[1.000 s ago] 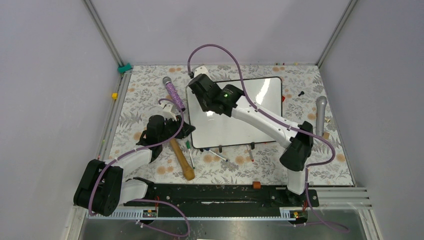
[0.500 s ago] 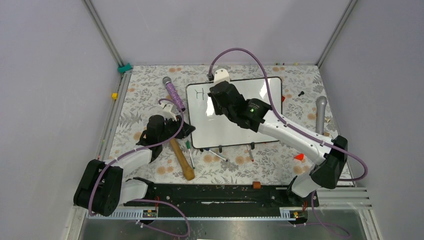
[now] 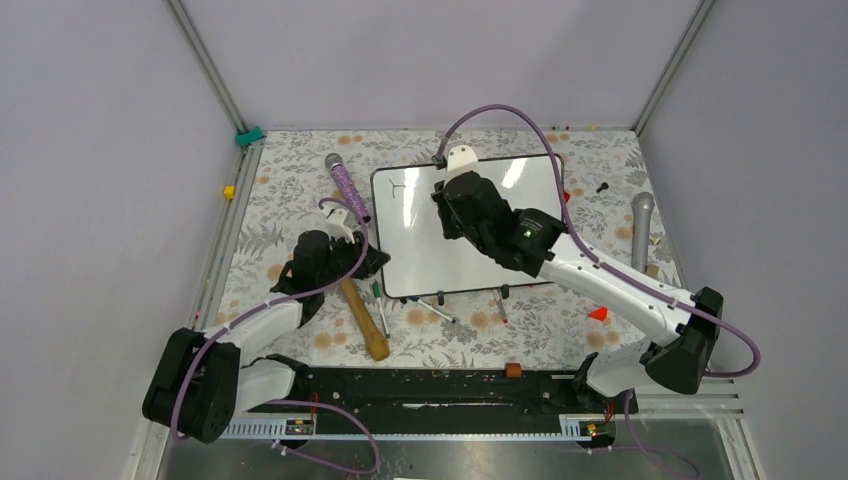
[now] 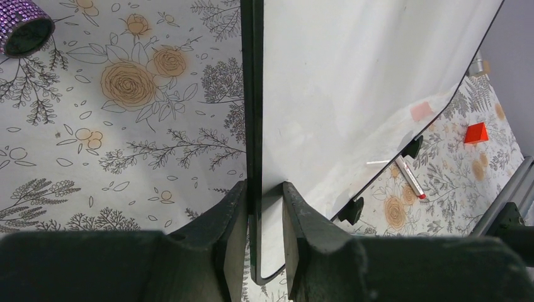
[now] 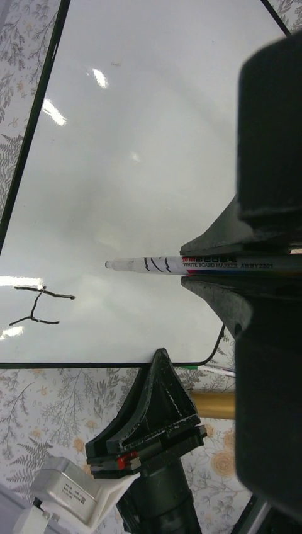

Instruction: Write a sentence on the whiteboard

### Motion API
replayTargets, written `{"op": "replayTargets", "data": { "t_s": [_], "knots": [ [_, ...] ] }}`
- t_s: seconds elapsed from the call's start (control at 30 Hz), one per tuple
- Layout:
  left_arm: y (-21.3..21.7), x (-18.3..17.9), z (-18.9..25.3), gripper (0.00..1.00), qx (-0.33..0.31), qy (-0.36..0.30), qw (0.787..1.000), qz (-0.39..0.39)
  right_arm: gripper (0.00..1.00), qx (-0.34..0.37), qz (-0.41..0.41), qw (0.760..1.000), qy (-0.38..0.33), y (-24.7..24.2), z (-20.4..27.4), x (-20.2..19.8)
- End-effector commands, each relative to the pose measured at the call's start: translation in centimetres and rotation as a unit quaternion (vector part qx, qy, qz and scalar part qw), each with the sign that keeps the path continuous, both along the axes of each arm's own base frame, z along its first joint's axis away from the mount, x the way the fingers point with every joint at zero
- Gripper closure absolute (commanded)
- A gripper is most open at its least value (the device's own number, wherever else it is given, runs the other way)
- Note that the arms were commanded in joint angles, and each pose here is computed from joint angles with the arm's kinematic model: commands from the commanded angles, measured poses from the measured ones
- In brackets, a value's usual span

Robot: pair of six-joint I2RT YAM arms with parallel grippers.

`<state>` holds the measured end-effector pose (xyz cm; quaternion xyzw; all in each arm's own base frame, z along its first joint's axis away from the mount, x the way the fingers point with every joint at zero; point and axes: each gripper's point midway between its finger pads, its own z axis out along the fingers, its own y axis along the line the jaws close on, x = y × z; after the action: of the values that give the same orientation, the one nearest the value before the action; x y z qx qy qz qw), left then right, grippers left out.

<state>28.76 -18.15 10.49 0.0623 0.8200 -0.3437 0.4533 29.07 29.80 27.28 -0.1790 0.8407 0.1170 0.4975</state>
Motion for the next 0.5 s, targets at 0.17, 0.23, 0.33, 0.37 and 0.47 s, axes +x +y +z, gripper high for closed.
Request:
{"op": "replayTargets", "data": {
  "t_s": [0.17,0.23,0.33,0.37,0.47],
  "knots": [
    [1.8,1.6,1.3,1.00,0.047,-0.040,0.997,0.047,1.00,0.031,0.025,0.999,-0.010,-0.4,0.9,-1.1],
    [1.9,1.6,0.9,0.99,0.050,-0.036,0.997,0.051,1.00,0.024,0.023,0.999,-0.014,-0.5,0.8,-0.9],
    [2.0,1.6,0.3,0.99,0.051,-0.024,0.997,0.054,1.00,0.019,0.018,0.999,-0.025,-0.6,1.3,-0.5],
    [1.9,1.6,0.1,0.98,0.050,-0.019,0.997,0.052,1.00,0.021,0.017,0.999,-0.029,-0.5,1.6,-0.3],
    [1.5,1.7,-0.7,0.97,0.049,-0.001,0.998,0.046,1.00,0.030,0.019,0.999,-0.036,-0.1,2.6,-0.1]
  ]
}}
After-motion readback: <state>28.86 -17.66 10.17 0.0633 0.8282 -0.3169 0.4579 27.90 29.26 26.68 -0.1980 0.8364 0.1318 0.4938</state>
